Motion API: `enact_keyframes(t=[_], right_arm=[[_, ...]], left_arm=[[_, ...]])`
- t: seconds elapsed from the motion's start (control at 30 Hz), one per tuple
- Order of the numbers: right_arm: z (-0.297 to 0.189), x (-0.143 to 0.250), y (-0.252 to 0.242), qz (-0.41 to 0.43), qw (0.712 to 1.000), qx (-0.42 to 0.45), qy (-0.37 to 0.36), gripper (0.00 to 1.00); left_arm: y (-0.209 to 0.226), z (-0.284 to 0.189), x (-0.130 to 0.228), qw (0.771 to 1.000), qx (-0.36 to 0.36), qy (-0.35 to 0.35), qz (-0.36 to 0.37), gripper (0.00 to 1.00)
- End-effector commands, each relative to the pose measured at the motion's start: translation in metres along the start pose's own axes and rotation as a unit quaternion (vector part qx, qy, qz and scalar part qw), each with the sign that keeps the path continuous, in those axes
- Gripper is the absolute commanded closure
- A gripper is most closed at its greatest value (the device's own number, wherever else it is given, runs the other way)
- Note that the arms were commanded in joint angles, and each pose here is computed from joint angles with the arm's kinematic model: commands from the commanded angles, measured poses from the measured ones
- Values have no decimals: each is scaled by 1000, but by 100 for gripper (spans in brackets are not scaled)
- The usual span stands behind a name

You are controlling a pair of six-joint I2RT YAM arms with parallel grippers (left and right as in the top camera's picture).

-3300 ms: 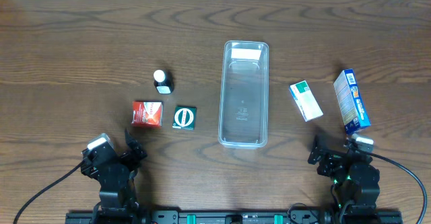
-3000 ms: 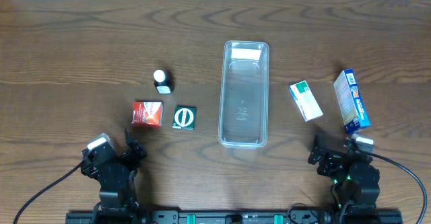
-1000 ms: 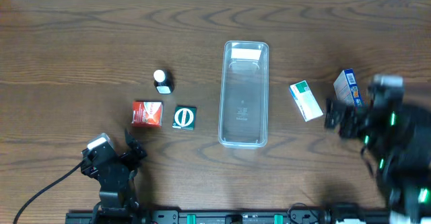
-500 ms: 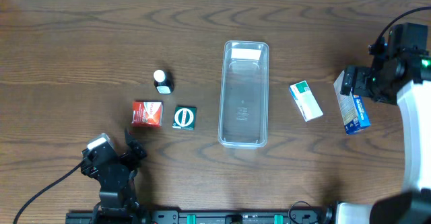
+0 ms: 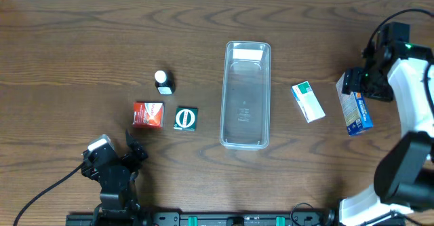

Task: Pack container
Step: 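Reach right gripper to the blue box and grasp it, then lift the blue box with right gripper and move it over the container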

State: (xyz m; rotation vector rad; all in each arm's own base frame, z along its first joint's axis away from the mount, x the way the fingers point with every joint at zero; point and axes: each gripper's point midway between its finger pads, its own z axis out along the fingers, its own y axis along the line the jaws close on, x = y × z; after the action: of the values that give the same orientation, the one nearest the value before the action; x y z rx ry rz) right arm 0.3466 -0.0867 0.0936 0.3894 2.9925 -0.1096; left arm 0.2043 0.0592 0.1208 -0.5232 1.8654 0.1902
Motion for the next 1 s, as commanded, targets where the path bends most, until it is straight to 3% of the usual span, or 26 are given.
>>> enact_keyframes(t=[0.0, 0.23, 0.33, 0.67, 0.83, 0.97], right_arm=[[5, -6, -4, 3, 1000, 6, 1, 33], [8, -3, -4, 8, 1000, 6, 7, 46], [10, -1, -4, 8, 1000, 6, 10, 59], [3, -7, -6, 10, 1000, 7, -9, 82], [-36, -17, -4, 11, 999, 3, -53, 85], [-92, -24, 13, 4, 992, -39, -119, 98]], left_arm=[[3, 3, 8, 1000, -7, 7, 1, 2], [3, 3, 8, 1000, -7, 7, 1, 2], [3, 3, 8, 1000, -7, 7, 1, 2], [3, 3, 8, 1000, -7, 7, 1, 2], [3, 3, 8, 1000, -7, 7, 1, 2], [3, 3, 8, 1000, -7, 7, 1, 2]])
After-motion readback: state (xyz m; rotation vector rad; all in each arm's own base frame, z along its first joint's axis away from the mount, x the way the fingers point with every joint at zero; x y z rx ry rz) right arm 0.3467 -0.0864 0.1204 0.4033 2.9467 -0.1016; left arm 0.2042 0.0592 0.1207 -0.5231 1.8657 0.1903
